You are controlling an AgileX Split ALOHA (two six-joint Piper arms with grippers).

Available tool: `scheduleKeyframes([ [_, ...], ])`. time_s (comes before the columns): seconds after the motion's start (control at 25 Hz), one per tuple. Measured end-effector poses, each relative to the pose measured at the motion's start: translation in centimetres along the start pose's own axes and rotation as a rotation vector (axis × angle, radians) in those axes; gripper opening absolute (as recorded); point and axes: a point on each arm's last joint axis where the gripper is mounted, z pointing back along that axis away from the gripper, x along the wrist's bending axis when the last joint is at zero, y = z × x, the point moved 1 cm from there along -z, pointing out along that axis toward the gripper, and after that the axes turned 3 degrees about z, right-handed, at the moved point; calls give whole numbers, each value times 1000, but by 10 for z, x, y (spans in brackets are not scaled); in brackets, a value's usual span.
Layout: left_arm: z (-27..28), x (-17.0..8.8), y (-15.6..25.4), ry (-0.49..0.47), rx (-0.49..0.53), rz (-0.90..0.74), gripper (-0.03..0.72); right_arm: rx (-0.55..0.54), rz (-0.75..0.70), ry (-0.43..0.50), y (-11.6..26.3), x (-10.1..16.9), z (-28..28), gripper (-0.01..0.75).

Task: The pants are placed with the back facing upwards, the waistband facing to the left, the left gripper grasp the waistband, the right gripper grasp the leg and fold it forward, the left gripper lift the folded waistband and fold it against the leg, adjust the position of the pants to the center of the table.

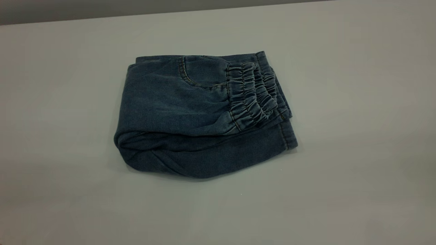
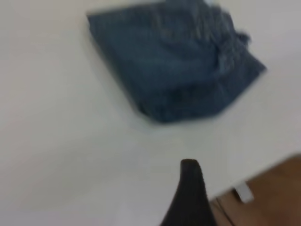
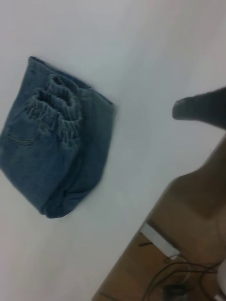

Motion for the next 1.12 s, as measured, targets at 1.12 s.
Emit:
scheduleKeyframes([
  [1.12, -6, 10, 2, -180, -54, 61, 509, -98, -259, 430, 2, 0, 6, 444],
])
